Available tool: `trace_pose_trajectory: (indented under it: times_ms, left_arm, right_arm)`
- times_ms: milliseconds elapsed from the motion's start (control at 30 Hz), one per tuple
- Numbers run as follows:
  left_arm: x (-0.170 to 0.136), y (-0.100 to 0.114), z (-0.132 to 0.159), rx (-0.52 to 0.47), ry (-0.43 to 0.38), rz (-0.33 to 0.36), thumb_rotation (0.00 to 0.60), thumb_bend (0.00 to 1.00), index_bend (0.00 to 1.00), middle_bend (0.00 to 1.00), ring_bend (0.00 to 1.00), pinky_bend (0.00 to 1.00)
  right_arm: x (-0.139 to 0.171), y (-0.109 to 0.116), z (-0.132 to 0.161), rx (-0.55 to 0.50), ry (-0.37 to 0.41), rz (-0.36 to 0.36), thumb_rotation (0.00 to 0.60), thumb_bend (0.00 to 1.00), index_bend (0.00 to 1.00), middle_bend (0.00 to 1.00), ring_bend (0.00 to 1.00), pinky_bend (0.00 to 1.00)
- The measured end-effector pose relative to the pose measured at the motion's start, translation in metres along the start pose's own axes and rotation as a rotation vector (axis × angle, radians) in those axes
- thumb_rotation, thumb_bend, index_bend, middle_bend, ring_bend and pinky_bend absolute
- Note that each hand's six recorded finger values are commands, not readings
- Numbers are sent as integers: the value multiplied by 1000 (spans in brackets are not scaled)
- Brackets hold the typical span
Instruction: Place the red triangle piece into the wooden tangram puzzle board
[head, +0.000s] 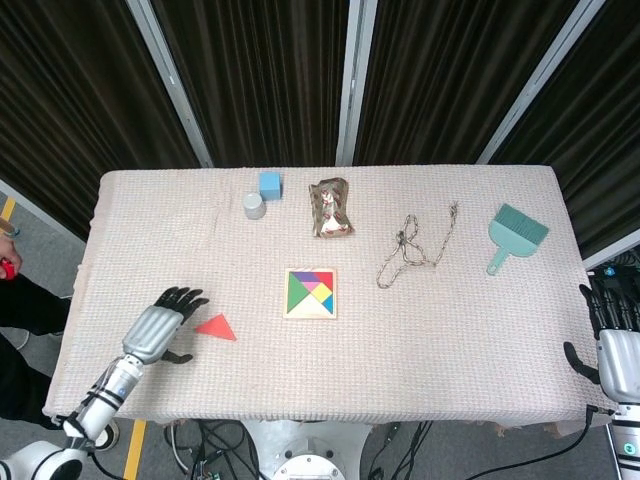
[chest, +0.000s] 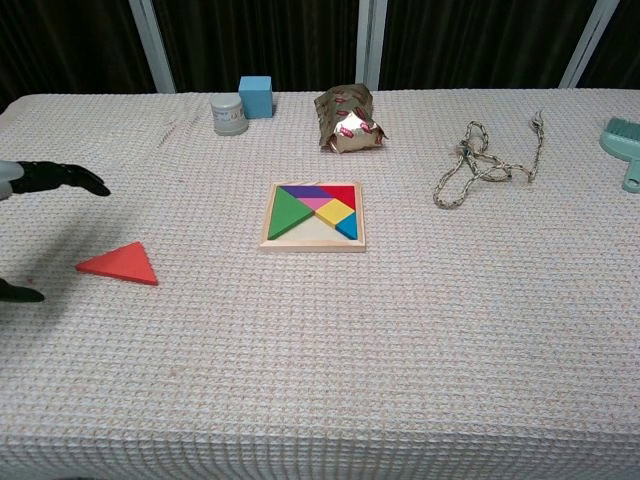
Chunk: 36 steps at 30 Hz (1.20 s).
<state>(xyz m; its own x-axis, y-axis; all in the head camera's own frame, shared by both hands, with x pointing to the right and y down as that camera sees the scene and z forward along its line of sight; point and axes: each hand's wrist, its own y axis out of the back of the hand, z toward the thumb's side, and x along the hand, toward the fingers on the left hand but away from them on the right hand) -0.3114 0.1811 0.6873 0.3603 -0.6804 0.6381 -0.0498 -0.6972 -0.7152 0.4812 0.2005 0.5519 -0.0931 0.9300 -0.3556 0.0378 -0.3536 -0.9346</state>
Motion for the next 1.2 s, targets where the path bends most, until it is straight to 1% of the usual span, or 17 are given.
trace_pose_trajectory:
  times_ms: [133,367,533,800,967,1200]
  left_arm:
    - [14,-6,6,-9,-15,-23,600,36,206,87,0,0]
    - [31,-8,14,17,-33,-55,600,37,212,87,0,0]
    - [40,-8,10,30,-3,-79,600,45,217,88,0,0]
    - [43,-13,4,44,60,-146,600,67,228,94,0,0]
    - [44,-12,4,34,78,-154,600,118,241,101,0,0]
    - [45,-11,10,28,78,-157,600,129,247,103,0,0]
  right_arm:
    - [0,-4,-2,-1,-6,16,600,227,0,0,0,0]
    - [0,-6,-3,0,-10,25,600,227,0,0,0,0]
    - [0,-6,-4,0,-12,25,600,227,0,0,0,0]
    - [0,-5,-5,-1,-16,23,600,227,0,0,0,0]
    - [0,-6,-5,-2,-15,24,600,228,0,0,0,0]
    - [0,-6,-6,-3,-18,23,600,227,0,0,0,0]
